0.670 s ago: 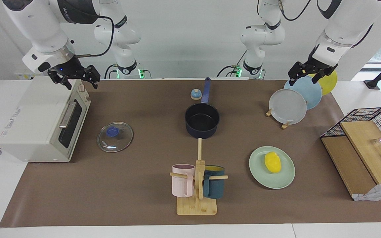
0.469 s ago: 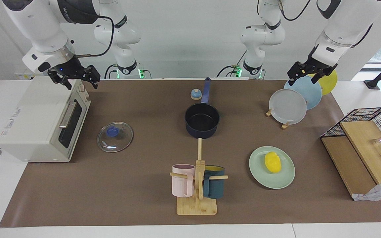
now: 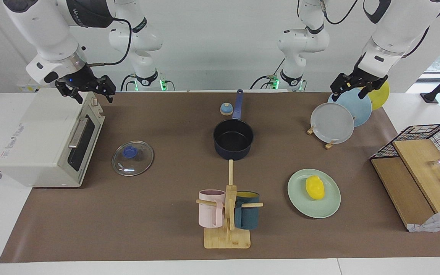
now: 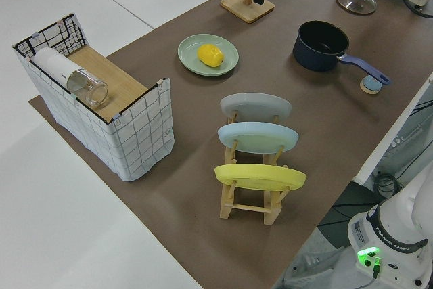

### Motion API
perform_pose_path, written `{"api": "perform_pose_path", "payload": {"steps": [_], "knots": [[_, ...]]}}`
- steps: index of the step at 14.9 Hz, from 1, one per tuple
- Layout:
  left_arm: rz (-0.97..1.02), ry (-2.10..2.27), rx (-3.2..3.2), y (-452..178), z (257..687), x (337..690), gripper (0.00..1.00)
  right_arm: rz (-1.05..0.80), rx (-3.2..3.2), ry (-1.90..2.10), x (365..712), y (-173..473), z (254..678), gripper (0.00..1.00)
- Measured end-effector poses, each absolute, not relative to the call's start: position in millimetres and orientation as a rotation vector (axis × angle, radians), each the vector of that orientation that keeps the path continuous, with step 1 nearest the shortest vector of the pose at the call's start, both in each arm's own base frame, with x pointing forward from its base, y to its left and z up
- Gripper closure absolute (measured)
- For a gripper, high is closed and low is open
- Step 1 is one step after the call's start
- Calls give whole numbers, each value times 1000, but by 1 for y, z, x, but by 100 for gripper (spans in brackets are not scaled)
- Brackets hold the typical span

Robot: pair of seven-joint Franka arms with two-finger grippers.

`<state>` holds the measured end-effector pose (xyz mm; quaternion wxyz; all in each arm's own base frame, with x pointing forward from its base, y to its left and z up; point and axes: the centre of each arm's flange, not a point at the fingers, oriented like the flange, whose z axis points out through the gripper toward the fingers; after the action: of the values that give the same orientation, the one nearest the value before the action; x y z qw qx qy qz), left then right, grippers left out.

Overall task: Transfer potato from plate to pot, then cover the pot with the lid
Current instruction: 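Reach the left gripper toward the yellow potato on the green plate, then close the left gripper on the yellow potato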

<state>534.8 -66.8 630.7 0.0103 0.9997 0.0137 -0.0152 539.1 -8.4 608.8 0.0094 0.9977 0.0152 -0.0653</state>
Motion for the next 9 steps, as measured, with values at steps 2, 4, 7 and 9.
{"api": "perform_pose_path", "payload": {"steps": [2,4,7,9], "knots": [[-33,44,3119,-68,617,544,0,-204,3116,48,539,-8,609,0],[-54,46,3118,-71,581,570,0,-204,3116,48,539,-8,609,0],[-84,34,3115,-84,489,632,0,-204,3116,48,539,-8,609,0],[-103,20,3113,-96,425,663,0,-204,3116,48,539,-8,609,0]]}}
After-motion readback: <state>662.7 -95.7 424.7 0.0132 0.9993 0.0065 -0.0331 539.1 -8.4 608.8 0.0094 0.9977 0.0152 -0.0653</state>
